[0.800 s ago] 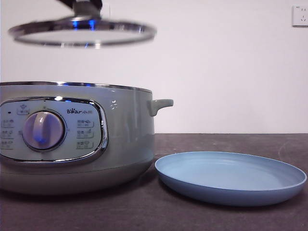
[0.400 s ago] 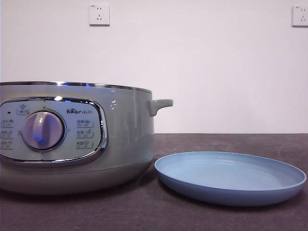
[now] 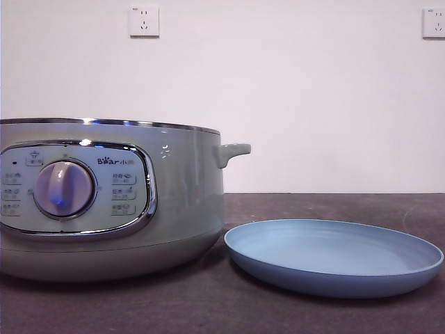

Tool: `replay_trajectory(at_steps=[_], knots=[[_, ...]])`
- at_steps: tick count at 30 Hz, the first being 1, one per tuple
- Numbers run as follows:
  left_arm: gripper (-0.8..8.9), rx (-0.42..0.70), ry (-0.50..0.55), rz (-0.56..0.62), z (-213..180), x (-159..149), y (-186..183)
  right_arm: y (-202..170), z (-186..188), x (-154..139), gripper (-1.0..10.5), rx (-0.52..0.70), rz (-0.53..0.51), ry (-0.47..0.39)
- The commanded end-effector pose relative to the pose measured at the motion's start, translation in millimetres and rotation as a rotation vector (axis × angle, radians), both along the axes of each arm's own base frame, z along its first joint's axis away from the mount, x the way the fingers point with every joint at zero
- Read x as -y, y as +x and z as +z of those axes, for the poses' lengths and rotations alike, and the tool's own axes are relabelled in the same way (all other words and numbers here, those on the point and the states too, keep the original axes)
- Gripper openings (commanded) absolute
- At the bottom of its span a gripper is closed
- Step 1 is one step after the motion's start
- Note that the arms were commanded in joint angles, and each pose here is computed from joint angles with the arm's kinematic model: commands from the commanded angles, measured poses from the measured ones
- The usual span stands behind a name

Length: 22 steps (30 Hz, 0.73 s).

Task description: Take the potato out from the steamer,put the potato on the plate,close the lid

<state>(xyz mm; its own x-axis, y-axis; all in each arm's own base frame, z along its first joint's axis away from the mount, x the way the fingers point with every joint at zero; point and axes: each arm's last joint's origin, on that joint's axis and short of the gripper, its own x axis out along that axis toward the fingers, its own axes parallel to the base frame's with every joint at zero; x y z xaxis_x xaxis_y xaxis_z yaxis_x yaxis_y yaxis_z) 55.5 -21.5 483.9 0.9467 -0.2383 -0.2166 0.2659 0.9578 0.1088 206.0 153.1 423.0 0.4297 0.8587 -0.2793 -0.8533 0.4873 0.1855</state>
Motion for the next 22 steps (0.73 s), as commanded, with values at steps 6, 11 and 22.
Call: replay_trajectory(at_steps=[6,11,22], knots=[[-0.09,0.090,-0.014,0.148,-0.9,-30.5,-49.8,23.3,-6.4,-59.5,5.0,0.010,0.074,-0.090],[-0.09,0.107,-0.032,0.196,-5.9,-41.7,-68.7,45.0,-28.5,-96.4,5.0,-0.020,0.073,-0.177],[-0.09,0.098,-0.072,0.225,-12.4,-50.0,-83.5,81.4,-101.6,-147.1,5.0,-0.105,0.037,-0.362]])
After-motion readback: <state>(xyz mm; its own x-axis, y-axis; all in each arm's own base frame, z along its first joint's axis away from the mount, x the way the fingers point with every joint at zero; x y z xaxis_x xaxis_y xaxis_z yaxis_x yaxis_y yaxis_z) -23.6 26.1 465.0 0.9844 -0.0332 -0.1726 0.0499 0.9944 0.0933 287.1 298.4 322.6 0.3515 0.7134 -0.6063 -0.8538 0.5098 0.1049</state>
